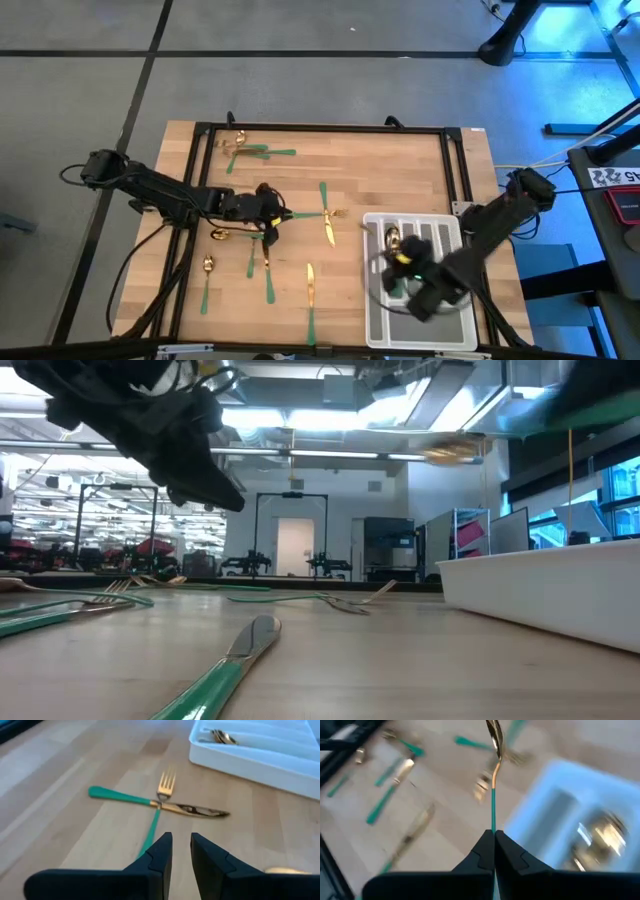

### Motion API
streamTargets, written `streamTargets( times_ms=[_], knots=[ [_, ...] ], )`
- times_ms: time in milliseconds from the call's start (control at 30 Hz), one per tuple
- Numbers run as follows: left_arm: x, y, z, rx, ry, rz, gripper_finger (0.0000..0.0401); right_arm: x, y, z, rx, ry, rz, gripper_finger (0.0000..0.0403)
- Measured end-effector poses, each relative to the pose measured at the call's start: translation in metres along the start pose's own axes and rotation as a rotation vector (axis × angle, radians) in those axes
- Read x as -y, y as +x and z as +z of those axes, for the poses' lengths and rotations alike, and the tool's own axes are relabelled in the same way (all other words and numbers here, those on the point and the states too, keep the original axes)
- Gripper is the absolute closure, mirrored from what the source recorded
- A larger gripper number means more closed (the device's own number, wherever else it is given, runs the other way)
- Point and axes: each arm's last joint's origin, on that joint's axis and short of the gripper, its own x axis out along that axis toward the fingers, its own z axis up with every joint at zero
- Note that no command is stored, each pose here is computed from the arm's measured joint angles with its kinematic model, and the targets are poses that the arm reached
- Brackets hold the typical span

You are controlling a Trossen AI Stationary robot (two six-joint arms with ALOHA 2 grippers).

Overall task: Sort silverware
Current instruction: Put the middle left green spoon into the silverware rack

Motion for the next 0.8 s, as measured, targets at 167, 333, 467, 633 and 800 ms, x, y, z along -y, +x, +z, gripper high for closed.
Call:
streamTargets(
  times_ms=[167, 333, 467, 633, 800],
  knots=[
    [0.008, -0.003, -0.004, 0.008, 0.022, 0.029, 0.0341, 0.023, -0.020, -0.027, -0.063, 0.190, -0.129, 0.0403],
    [0.014, -0.005, -0.004, 0.028, 0.028, 0.014, 0.0341, 0.024, -0.017, -0.045, -0.139, 0.233, -0.201, 0.0403],
    [0.015, -0.006, -0.002, 0.049, 0.022, 0.005, 0.0341, 0.021, 0.001, -0.045, -0.142, 0.233, -0.280, 0.0403],
    [0.016, -0.006, -0.002, 0.048, 0.012, 0.004, 0.0341, 0.033, 0.023, -0.051, -0.235, 0.247, -0.373, 0.0403],
    [0.015, -0.006, -0.002, 0.049, 0.012, 0.005, 0.0341, 0.035, 0.037, -0.059, -0.254, 0.285, -0.292, 0.0403]
  ],
)
